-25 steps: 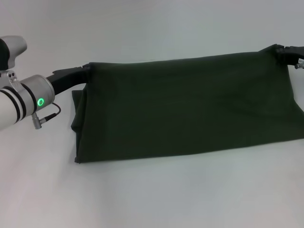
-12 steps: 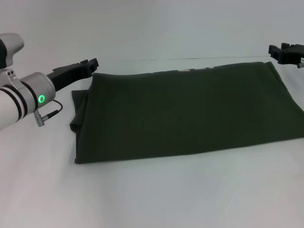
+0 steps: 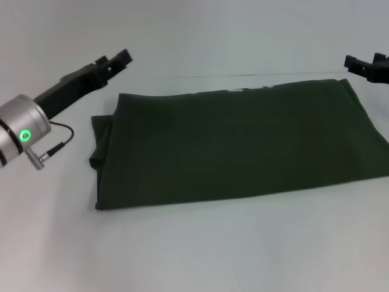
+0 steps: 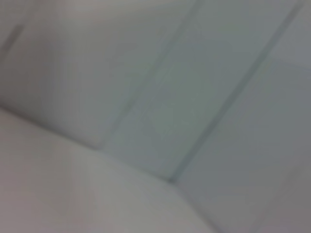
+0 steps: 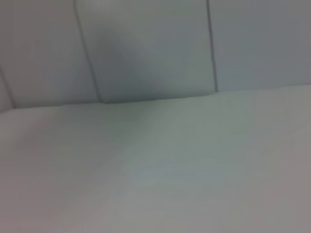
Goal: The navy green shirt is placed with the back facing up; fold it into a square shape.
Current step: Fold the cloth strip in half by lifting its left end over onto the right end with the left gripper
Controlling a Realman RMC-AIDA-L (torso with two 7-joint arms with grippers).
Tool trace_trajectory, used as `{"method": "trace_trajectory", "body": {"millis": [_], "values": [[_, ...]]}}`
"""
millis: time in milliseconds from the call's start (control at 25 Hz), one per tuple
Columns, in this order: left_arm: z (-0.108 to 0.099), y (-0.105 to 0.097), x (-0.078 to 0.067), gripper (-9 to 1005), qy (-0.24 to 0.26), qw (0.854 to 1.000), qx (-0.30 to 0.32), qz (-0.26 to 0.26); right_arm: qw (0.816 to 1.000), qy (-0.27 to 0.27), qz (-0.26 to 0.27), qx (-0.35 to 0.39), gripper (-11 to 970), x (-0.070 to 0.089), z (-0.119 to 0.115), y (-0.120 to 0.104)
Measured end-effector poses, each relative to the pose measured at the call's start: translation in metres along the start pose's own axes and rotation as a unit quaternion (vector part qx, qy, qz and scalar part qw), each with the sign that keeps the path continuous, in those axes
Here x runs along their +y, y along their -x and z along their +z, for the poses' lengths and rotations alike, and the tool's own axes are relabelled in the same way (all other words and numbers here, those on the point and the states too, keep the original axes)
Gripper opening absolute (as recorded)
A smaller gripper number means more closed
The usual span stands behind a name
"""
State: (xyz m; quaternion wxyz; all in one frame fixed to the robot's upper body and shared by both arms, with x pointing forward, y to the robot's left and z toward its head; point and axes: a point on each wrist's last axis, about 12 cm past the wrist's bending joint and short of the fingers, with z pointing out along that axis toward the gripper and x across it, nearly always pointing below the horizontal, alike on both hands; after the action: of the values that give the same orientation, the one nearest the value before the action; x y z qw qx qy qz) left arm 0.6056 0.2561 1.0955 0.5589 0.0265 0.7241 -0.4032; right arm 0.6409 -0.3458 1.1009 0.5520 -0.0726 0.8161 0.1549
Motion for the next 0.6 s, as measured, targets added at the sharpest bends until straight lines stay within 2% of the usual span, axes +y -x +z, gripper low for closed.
{"method": "trace_trajectory", "body": {"millis": [160, 400, 600], "values": [[-0.012, -0.011, -0.008, 686, -0.044, 0.999, 0.007, -0.007, 0.999, 0.043, 0.032, -0.009, 763, 0.001, -0.019, -0.013], [-0.037, -0.029, -0.020, 883, -0.118, 0.993, 0.030, 0.006, 0.991, 0.108, 0.078, -0.009, 808, 0.004, -0.053, -0.031], [-0.059, -0.040, -0.026, 949, -0.155, 0.986, 0.054, 0.011, 0.982, 0.143, 0.126, 0.008, 807, 0.001, -0.082, -0.043]]}}
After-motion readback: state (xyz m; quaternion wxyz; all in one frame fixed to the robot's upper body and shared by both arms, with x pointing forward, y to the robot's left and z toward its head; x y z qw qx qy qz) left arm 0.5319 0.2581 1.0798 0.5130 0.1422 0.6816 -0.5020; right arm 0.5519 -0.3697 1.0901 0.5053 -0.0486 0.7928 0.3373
